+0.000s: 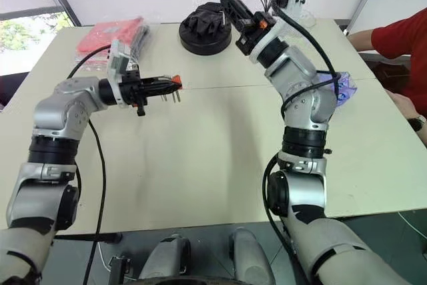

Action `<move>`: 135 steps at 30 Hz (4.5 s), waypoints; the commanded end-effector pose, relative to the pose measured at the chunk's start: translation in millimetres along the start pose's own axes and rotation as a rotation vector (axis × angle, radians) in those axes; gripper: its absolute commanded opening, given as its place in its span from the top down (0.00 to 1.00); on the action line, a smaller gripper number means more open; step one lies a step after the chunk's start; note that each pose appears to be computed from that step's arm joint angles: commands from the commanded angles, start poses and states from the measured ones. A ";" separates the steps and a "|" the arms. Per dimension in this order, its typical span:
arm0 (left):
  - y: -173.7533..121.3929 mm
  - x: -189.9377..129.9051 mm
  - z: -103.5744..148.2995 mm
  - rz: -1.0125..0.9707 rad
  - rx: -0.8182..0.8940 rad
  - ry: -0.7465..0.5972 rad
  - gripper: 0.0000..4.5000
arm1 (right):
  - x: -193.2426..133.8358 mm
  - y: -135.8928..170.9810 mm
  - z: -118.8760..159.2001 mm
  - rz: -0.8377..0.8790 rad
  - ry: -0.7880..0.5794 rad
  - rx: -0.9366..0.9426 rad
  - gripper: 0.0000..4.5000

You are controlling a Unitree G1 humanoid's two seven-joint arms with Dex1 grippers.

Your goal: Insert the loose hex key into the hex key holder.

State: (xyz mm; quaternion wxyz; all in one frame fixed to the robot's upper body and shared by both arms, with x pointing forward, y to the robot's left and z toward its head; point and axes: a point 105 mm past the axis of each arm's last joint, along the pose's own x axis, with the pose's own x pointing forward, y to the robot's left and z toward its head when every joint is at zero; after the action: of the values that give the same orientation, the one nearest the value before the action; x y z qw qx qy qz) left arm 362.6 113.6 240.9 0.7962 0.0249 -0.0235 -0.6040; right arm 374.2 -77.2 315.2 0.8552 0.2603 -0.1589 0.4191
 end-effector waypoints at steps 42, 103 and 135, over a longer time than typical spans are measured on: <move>-4.5 40.4 50.1 -0.186 0.009 -0.180 1.00 | -4.0 35.8 -23.8 0.075 -0.012 0.108 0.99; -11.0 38.7 54.7 -0.183 -0.054 -0.221 1.00 | -18.3 35.9 -54.7 0.180 0.125 -0.014 0.99; -4.0 35.5 44.0 -0.179 0.024 -0.117 1.00 | -30.2 20.5 -65.5 0.123 0.200 -0.007 0.99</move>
State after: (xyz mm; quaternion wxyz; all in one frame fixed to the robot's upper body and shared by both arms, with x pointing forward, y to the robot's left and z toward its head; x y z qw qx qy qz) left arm 369.4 75.5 248.4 0.7408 -0.0274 -0.0135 -0.6711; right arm 345.5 -50.5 265.3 0.8390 0.2112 -0.1155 0.4881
